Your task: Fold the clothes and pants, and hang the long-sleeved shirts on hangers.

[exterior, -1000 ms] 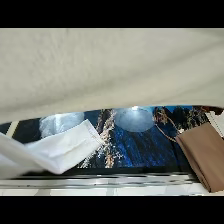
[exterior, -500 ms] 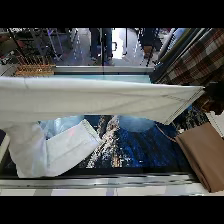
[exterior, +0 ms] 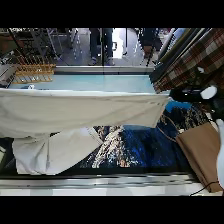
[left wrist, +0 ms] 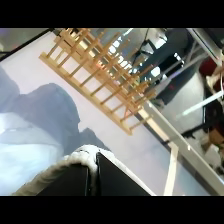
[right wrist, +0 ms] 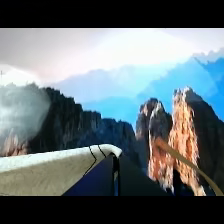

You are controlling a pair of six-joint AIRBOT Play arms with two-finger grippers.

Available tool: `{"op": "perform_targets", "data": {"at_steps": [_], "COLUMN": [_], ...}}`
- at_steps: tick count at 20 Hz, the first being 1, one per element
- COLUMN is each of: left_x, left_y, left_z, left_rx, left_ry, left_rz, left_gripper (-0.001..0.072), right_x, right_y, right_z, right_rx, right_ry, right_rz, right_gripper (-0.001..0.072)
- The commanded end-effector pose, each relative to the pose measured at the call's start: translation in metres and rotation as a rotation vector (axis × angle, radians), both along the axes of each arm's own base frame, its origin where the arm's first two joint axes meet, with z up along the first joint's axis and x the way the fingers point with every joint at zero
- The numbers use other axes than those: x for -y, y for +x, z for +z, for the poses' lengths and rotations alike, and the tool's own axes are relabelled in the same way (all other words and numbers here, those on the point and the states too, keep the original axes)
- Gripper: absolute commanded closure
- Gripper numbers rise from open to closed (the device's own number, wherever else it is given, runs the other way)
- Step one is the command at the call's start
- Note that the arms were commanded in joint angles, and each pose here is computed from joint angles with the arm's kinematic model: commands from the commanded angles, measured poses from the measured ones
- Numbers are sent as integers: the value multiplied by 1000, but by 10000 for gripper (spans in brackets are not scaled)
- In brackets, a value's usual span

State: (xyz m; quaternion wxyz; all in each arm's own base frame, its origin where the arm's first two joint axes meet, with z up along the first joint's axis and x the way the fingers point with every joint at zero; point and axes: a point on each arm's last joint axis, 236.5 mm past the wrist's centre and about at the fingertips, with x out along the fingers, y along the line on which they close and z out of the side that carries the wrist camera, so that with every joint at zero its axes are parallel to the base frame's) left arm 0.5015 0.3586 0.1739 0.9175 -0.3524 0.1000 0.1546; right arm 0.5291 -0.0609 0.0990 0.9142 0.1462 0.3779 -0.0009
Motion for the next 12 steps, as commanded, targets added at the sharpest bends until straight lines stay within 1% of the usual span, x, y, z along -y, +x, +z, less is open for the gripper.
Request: {"op": "perform_targets", "data": {"at_steps": [1, 2, 3, 4, 5, 6, 8, 10, 11, 12], "left_x": [-19, -22, -23, -22, -18, -15, -7, -4, -4, -7], "left_y": [60, 70, 76, 80, 83, 84, 73, 37, 10, -19], "left_z": [-61, -73, -81, -84, -84, -82, -79, -89, -101, -115], "left_rx": [42, 50, 57, 52, 35, 18, -57, -203, -292, -380], "left_ry": [18, 45, 79, 124, 162, 179, 183, 189, 154, 82], "left_rz": [217, 280, 337, 360, 336, 298, 157, 0, -62, -85], "left_gripper": [680, 680, 612, 364, 125, 100, 100, 101, 101, 101], "right_x": [1, -4, -12, -22, -28, -34, -40, -47, -55, -66], "right_y": [84, 102, 117, 126, 128, 122, 90, 42, 19, -3], "right_z": [-59, -67, -72, -75, -76, -78, -91, -103, -105, -106], "right_rx": [119, 151, 182, 190, 180, 136, -36, -221, -298, -368], "right_ry": [46, 58, 62, 62, 67, 76, 72, 88, 109, 134], "right_rz": [-98, -106, -106, -91, -75, -48, 52, 184, 262, 336], "right_gripper": [685, 682, 677, 521, 275, 192, 185, 185, 186, 191]}}
